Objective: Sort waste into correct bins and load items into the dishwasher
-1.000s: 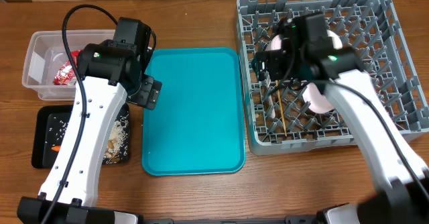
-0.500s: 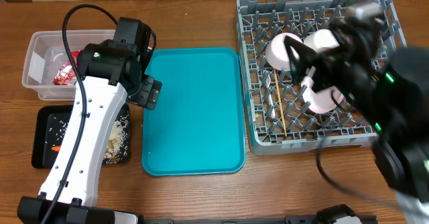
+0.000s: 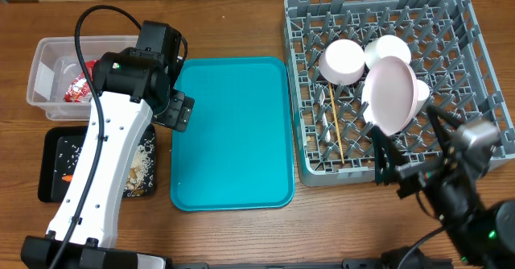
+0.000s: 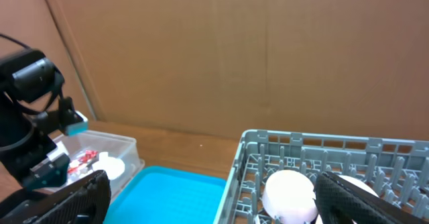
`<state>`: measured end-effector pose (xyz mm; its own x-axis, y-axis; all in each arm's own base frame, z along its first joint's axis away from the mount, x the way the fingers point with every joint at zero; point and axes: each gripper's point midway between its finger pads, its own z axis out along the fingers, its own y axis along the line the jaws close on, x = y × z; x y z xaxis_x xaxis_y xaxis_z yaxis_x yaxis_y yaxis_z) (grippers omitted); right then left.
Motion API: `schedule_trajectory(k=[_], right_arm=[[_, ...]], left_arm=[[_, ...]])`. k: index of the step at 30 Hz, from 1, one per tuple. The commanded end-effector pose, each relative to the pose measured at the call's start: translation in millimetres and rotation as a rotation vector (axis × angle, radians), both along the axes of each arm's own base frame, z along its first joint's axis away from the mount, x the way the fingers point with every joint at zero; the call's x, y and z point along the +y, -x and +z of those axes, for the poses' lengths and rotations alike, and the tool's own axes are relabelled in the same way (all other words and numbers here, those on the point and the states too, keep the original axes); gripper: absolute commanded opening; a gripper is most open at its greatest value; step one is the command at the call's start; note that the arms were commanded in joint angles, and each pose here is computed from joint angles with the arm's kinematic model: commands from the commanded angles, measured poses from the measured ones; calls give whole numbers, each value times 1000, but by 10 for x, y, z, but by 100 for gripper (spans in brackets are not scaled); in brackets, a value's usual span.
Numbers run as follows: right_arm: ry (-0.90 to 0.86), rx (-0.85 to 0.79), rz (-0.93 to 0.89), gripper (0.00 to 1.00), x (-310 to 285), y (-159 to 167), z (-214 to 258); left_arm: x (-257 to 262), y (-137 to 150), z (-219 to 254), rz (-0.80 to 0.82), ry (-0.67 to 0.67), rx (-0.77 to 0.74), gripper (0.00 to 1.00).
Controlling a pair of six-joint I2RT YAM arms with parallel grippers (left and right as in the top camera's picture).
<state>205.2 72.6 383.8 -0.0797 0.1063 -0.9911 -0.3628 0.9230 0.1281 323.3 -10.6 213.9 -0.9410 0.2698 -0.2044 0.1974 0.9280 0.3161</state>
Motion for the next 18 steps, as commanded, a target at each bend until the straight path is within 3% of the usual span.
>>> schedule_trajectory(k=[1,18], right_arm=[[-4,-24,-32,100,-80,73,-227],[-34,-208,-1,100,-17,-83,-1123]], left_arm=[[5,-12,86,-14,-5,-22,100],[5,-12,86,-14,-5,-22,100]])
